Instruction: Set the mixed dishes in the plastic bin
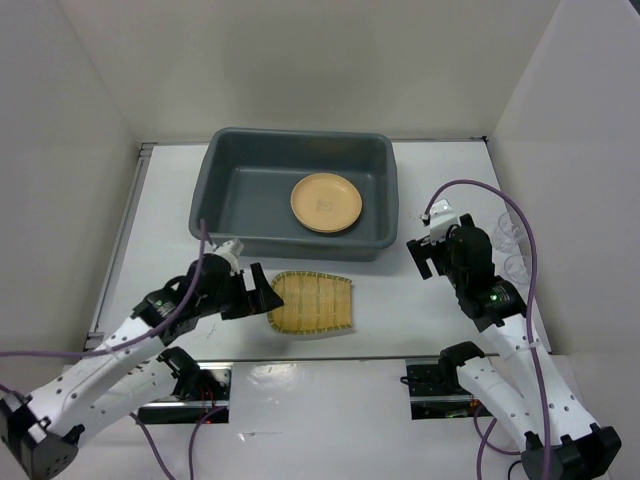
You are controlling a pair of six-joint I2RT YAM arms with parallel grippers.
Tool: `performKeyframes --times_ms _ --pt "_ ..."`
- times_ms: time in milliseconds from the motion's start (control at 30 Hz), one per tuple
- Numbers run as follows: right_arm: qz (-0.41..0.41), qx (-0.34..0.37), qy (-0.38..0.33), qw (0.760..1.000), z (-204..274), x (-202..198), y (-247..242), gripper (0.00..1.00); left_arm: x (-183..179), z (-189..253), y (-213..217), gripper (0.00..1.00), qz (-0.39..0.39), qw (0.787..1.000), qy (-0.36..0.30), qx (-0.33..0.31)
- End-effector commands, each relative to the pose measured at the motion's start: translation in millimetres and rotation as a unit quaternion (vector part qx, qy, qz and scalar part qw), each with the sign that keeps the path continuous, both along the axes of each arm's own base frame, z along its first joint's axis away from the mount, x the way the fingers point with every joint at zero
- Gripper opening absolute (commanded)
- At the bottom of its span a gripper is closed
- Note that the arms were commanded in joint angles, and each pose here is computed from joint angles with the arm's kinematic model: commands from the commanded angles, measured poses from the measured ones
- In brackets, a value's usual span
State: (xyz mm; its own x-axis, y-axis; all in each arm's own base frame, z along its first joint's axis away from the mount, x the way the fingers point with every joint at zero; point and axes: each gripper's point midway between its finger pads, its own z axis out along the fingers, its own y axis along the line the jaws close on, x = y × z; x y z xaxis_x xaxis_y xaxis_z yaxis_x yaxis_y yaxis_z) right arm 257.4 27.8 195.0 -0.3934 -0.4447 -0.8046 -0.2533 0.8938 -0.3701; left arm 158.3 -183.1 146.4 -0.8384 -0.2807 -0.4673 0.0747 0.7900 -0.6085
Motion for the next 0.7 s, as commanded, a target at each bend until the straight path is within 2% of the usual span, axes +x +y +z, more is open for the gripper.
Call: performKeyframes --times_ms 0,200,233,300,333,400,500,533,667 --pt "0.003 0.008 -0.023 1.0 8.2 6.3 4.2 0.98 3.5 -26.3 -12.8 1.0 0.002 0.999 0.037 -0.013" --pt "0.003 0.008 -0.023 1.0 8.2 6.3 4.2 0.98 8.7 -50.5 2.0 1.0 0.044 0.999 0.028 0.007" --pt "0.003 0.008 -0.023 1.0 8.2 6.3 4.2 0.98 8.3 -44.0 1.9 1.0 0.047 0.999 0.013 -0.012" --pt "0.003 0.008 -0.023 1.0 8.2 6.3 4.2 0.98 3.4 -57.5 7.3 1.0 0.058 0.998 0.013 -0.017" --pt "0.003 0.008 -0.023 1.0 8.2 6.3 4.2 0.98 6.4 -50.4 5.9 1.0 0.058 0.997 -0.009 -0.042" --pt "0.009 0.005 -0.018 1.0 5.9 7.1 5.7 0.98 -4.5 -68.2 4.3 1.0 0.052 0.996 0.008 -0.068" --pt "0.009 0.005 -0.018 1.0 5.9 7.1 5.7 0.98 -7.4 -58.9 9.5 1.0 0.069 0.991 -0.025 -0.113" --pt "0.009 0.003 -0.013 1.0 3.3 7.9 6.0 0.98 -14.2 -74.3 14.1 1.0 0.073 0.991 -0.011 -0.107" --pt "0.013 0.003 -0.003 1.0 -1.0 7.3 7.4 0.98 -29.2 -83.8 20.6 1.0 0.088 0.985 -0.003 -0.146"
